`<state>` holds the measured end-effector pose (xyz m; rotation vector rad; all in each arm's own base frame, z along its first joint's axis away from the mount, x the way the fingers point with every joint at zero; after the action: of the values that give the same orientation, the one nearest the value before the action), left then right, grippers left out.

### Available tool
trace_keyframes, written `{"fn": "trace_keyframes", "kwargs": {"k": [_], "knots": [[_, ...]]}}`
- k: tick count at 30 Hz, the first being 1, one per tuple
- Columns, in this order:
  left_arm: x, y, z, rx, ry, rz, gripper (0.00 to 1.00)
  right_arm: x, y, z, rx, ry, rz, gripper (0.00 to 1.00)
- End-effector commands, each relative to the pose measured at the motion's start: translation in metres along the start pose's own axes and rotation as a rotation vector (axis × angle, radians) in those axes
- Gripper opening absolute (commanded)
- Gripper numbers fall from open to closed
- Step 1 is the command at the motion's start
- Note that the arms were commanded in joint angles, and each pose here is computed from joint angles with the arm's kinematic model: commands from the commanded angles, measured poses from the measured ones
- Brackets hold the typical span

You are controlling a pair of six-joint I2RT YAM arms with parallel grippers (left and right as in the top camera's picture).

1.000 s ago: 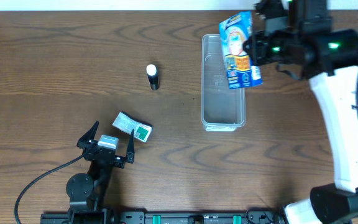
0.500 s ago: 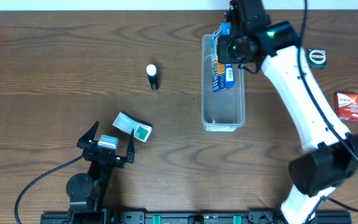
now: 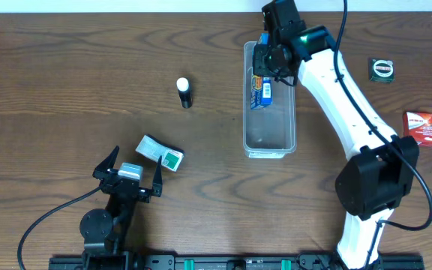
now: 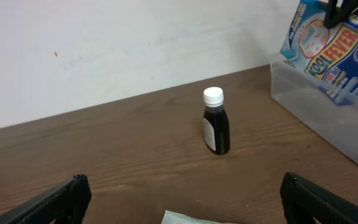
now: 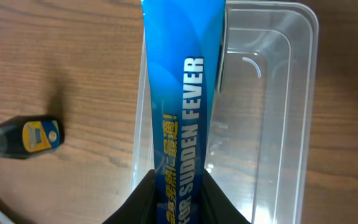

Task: Pack container
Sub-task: 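Carry the blue box left over the clear container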

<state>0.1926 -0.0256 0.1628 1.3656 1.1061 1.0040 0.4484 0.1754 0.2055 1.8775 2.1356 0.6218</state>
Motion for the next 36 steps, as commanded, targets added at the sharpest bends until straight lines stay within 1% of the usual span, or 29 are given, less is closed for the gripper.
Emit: {"fn": "trace_keyframes", "kwargs": {"k": [1, 14, 28, 36], "knots": [[0.000, -0.014, 0.001, 0.048, -0.005, -0.007, 0.98, 0.005, 0.002, 0.012, -0.004, -0.009, 0.010, 0.18], [0.000, -0.014, 0.001, 0.048, -0.005, -0.007, 0.98, 0.015, -0.002, 0.040, 0.013, -0.004, -0.008, 0.20], [0.000, -0.014, 0.001, 0.048, -0.005, -0.007, 0.98, 0.012, 0.001, 0.040, 0.002, -0.025, -0.007, 0.21], [0.000, -0.014, 0.001, 0.048, -0.005, -0.007, 0.98, 0.018, -0.001, 0.040, 0.015, 0.023, -0.023, 0.22]]}}
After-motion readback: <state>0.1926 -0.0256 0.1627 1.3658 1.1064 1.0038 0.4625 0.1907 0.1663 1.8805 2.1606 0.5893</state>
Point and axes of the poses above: each gripper's point midway between its finger pads, its own z axis out along the fingers, its own x axis along the line the jaws close on, y = z × x, the point moved 5 cm from there along -z, back along the fingers, and after that the axes turned 9 degrees about -z, right-handed, at the moved point
